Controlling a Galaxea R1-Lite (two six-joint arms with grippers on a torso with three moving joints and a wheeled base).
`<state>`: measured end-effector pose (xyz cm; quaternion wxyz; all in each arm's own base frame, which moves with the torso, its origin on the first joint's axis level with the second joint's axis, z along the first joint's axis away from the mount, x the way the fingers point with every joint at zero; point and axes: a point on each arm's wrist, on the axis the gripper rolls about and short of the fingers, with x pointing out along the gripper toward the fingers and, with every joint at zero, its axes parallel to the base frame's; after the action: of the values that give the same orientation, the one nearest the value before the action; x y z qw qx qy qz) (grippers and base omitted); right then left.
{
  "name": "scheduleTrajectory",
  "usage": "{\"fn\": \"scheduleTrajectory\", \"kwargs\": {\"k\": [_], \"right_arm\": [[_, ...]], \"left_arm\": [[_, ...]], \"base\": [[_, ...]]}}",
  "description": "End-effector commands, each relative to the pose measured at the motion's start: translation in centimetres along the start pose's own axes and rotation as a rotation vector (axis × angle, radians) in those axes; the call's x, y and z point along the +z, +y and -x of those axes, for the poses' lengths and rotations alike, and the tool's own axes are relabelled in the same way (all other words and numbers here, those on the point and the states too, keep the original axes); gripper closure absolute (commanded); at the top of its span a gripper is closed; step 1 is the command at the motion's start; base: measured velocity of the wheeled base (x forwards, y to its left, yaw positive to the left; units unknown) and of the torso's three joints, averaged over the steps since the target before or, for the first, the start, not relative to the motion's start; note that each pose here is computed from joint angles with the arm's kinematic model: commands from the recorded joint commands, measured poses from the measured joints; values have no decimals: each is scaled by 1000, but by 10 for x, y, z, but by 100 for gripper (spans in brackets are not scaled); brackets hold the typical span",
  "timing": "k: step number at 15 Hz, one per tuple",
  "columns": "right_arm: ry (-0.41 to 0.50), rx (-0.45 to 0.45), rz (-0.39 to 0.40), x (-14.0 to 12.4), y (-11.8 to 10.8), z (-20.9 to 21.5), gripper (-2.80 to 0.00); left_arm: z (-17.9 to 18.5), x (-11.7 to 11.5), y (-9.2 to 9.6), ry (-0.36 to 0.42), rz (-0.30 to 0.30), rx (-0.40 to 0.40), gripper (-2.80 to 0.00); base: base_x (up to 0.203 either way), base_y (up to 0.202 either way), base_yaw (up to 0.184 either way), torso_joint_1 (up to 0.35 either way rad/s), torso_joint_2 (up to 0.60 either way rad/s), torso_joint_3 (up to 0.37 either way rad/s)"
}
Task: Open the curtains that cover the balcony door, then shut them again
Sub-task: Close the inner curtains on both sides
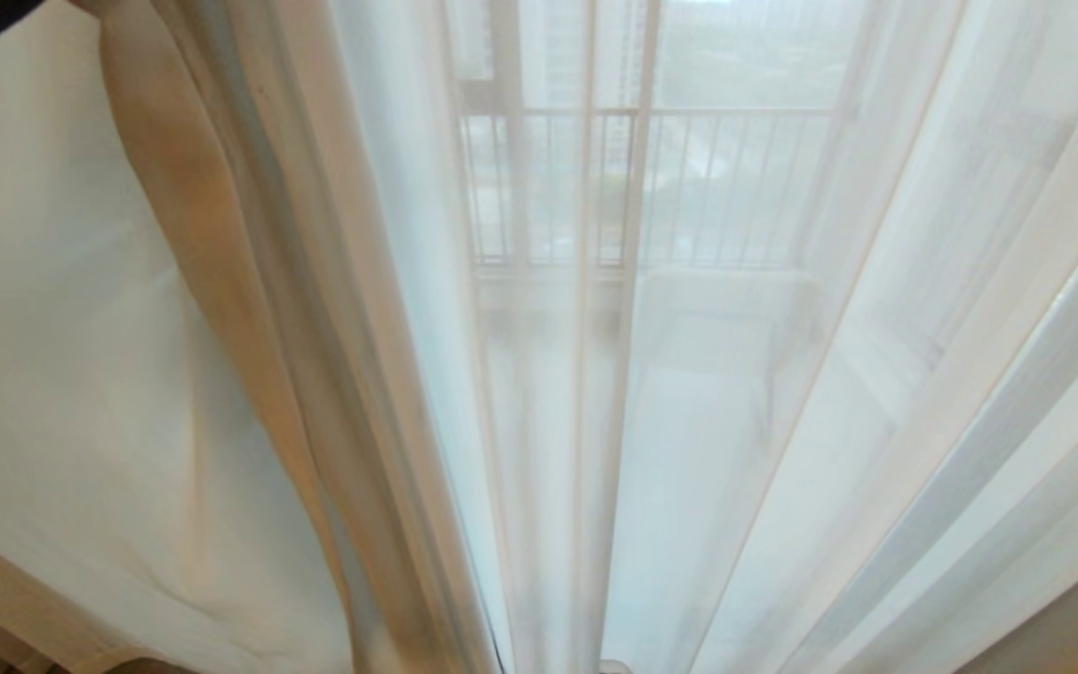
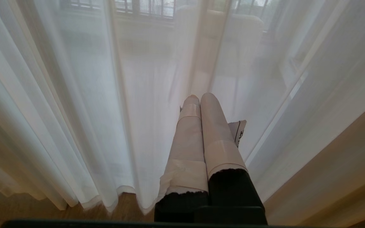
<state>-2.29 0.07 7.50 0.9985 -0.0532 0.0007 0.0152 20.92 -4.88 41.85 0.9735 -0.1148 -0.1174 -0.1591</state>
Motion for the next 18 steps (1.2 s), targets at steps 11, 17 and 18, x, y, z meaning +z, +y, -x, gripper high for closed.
{"fn": "scheduleTrajectory", "kwargs": {"k": [11,17,18], "right_arm": [[2,1,1,0,0,0,0],[2,1,1,0,0,0,0],[2,1,1,0,0,0,0]], "left_arm": [[1,-5,-82,-35,112,-302,0],[26,2,-79,6,112,-305,0],[29,3,-78,11,111,-303,0]], "base": [[0,0,0,0,0,0],[0,0,0,0,0,0],[0,0,0,0,0,0]]}}
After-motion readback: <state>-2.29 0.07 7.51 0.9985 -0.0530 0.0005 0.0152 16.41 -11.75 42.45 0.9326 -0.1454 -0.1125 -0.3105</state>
